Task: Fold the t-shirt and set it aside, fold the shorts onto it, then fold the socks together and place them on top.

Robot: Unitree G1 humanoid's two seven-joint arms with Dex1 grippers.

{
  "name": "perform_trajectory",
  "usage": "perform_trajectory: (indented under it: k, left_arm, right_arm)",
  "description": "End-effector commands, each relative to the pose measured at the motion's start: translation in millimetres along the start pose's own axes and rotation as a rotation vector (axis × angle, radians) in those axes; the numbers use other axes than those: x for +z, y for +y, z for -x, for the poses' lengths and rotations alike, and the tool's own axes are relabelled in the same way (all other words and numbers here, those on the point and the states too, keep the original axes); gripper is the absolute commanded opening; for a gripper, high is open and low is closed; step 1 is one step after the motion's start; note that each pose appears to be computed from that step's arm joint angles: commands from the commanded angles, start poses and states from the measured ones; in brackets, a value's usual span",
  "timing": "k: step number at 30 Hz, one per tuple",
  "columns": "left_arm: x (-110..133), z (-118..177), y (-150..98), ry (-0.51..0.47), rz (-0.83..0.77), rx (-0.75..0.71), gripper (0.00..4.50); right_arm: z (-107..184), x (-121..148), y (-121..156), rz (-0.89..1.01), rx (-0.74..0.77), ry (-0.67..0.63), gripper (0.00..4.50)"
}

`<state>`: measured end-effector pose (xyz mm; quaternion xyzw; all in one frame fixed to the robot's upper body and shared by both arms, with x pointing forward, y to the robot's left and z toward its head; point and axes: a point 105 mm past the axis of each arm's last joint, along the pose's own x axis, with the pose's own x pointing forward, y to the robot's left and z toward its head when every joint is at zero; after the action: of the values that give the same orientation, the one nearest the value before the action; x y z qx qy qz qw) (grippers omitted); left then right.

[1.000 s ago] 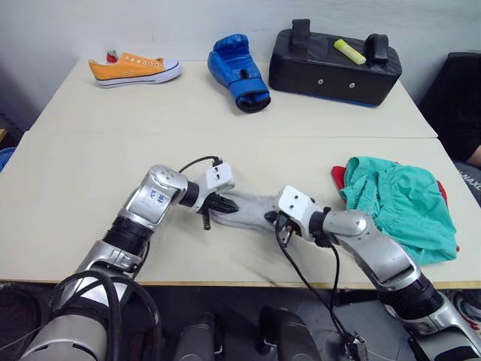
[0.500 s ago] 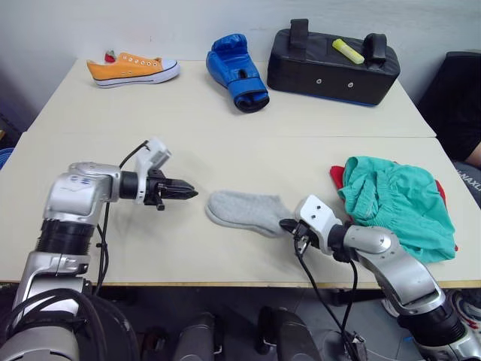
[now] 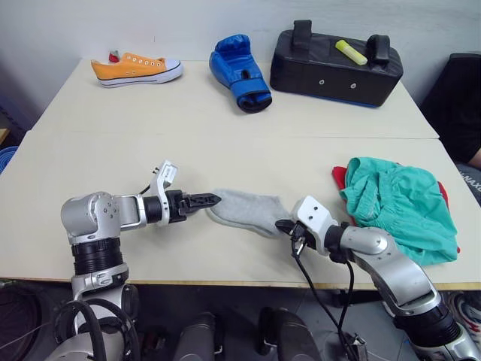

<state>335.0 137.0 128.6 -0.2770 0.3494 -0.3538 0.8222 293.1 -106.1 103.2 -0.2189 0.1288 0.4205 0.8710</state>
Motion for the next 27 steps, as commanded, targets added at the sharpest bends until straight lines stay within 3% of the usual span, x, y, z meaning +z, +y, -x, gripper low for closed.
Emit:
perform_trajectory:
  k: [1, 5, 8, 17, 20, 23, 27]
  left_arm:
    - [-7.4, -9.9, 6.1, 0.031, 0.082, 0.001, 4.49]
    - [-16.1, -23.4, 2.8, 0.069, 0.113, -0.015, 4.49]
    - [-11.1, -27.2, 6.1, 0.033, 0.144, 0.025, 3.90]
    - [19.3, -24.4, -9.4, -0.086, 0.145, 0.002, 1.05]
    - [40.3, -21.2, -35.3, -0.134, 0.020, -0.056, 0.14]
    - [48.1, -24.6, -60.7, -0.118, -0.160, -0.110, 0.06]
    - [45.3, -38.9, -81.8, -0.011, -0.491, -0.123, 0.06]
  right_arm:
    - [4.8, 5.8, -0.6, 0.024, -0.002, -0.018, 0.00]
    - [4.6, 5.9, -1.2, 0.024, -0.007, -0.018, 0.00]
    - [4.9, 5.2, -1.4, 0.030, -0.012, -0.013, 0.00]
    - [5.4, 3.0, -1.5, 0.029, -0.017, -0.005, 0.00]
    - [5.3, 1.2, -1.3, 0.026, -0.018, -0.001, 0.00]
    - [4.7, -0.7, -0.9, 0.020, -0.019, 0.002, 0.00]
    - [2.1, -5.7, -2.1, 0.012, -0.028, 0.015, 0.00]
